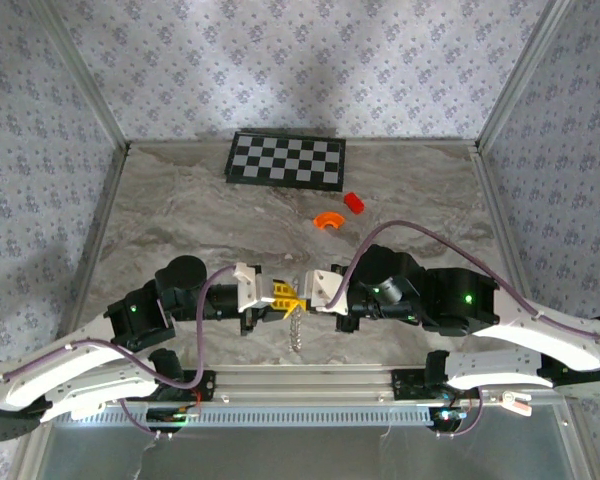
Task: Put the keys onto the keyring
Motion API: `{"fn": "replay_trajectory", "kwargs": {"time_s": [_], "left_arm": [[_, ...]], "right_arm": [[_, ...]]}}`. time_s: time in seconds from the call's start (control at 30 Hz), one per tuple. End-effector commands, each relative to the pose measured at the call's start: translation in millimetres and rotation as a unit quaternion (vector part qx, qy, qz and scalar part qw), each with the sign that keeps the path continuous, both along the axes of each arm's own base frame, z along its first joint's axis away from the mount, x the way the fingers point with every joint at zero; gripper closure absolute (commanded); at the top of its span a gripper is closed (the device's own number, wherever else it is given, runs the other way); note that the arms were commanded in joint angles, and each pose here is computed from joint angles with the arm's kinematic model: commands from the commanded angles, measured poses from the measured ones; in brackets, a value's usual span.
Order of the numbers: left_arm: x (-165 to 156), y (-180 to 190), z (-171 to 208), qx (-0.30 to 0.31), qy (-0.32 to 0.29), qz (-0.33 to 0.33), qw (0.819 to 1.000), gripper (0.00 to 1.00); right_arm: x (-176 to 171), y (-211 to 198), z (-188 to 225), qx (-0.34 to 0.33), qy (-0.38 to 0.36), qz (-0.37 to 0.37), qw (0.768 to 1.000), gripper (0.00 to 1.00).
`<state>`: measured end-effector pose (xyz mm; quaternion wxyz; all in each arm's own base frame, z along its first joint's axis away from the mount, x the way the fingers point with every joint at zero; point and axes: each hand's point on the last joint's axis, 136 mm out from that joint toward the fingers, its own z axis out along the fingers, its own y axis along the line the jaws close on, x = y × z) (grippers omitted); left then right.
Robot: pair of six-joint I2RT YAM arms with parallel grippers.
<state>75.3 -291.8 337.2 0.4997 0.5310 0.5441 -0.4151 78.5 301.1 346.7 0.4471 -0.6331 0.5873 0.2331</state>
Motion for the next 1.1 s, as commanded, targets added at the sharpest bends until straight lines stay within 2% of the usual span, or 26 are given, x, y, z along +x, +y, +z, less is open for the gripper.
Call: {"fn": "replay_trajectory", "kwargs": {"time_s": [0.0,0.07,0.23,0.33,0.4,0.47,0.63,0.73,1.07], "left_arm": [[-1,4,34,-0.043,-0.022,0.001,0.999,0.95],[-1,4,35,-0.045,-0.024,0.002,0.999,1.0],[2,6,42,-0.061,-0.022,0.013,0.998,1.0],[0,6,45,-0.071,-0.02,0.009,0.997,1.0],[-4,7,48,-0.08,-0.02,-0.001,0.997,1.0],[-8,7,52,-0.09,-0.021,-0.012,0.996,1.0],[-14,7,57,-0.097,-0.019,-0.027,0.995,1.0],[-15,8,55,-0.095,-0.017,-0.031,0.995,1.0],[-16,9,54,-0.096,-0.016,-0.032,0.995,1.0]], "right_arm": [[-3,4,11,0.02,-0.006,0.013,1.0,1.0],[-5,4,10,0.017,-0.005,0.015,1.0,1.0],[-7,3,9,0.016,-0.008,0.021,1.0,1.0],[-3,2,10,0.029,-0.015,0.007,0.999,0.82],[-4,2,12,0.042,-0.012,0.007,0.999,0.75],[-4,0,15,0.056,-0.01,0.003,0.998,0.72],[6,-9,32,0.107,-0.025,-0.032,0.993,0.73],[4,-11,23,0.113,-0.019,-0.03,0.993,0.73],[4,-13,21,0.119,-0.016,-0.035,0.992,0.89]]}}
